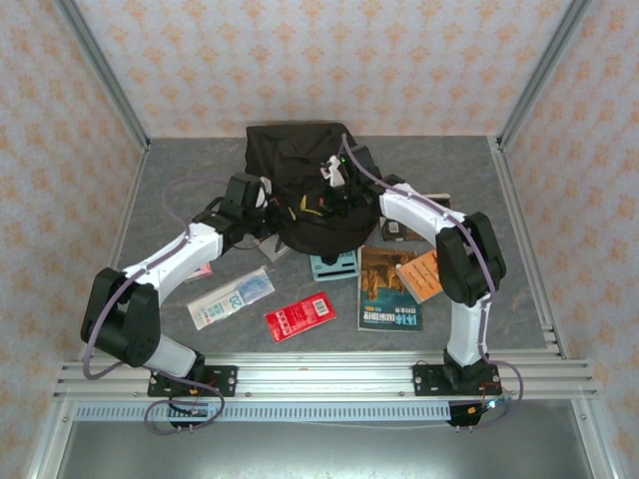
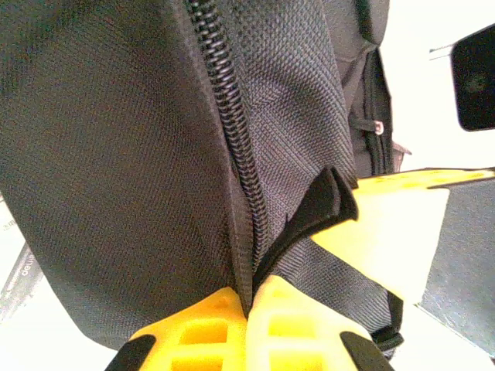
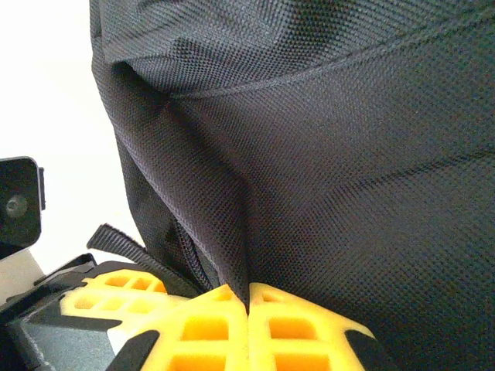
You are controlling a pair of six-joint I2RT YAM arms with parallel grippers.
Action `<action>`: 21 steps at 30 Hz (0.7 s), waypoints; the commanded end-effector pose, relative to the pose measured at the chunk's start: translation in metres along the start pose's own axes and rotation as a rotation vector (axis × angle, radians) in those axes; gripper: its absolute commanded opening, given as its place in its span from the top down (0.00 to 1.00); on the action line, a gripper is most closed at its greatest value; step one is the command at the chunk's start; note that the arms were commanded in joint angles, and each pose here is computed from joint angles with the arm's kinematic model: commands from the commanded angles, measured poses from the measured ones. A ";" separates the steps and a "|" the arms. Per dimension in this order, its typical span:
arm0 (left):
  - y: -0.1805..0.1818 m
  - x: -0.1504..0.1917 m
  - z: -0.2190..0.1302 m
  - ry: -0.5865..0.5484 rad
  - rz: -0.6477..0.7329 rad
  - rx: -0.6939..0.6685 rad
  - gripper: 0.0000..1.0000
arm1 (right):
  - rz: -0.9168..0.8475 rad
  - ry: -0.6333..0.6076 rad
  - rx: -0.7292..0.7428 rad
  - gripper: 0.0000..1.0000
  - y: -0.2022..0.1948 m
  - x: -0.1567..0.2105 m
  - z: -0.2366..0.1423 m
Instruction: Pack the student bag
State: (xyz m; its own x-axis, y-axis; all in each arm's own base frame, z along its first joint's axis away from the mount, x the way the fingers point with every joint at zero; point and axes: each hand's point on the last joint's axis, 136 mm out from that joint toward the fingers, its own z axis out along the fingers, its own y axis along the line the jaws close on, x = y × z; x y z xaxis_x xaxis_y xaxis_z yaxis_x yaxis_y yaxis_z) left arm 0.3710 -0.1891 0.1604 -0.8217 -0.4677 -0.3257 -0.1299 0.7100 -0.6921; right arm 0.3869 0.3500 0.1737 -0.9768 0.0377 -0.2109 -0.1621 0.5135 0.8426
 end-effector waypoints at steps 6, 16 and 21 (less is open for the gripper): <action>0.013 0.012 -0.021 0.012 0.014 -0.057 1.00 | -0.083 -0.234 -0.094 1.00 0.038 -0.053 -0.051; 0.022 0.011 -0.039 0.020 -0.002 -0.112 0.97 | -0.179 -0.236 0.113 1.00 0.019 -0.043 -0.051; 0.039 0.020 -0.034 0.053 -0.014 -0.159 0.98 | -0.183 -0.226 0.089 1.00 0.025 -0.040 -0.046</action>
State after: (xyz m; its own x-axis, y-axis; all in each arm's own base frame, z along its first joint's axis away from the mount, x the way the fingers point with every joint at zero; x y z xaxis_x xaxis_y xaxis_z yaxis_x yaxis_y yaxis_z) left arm 0.3444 -0.1661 0.1650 -0.8322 -0.4652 -0.3017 -0.1810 0.7422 -0.6453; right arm 0.4008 0.3282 0.1831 -0.9337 0.0777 -0.3496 -0.2354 0.6023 0.7627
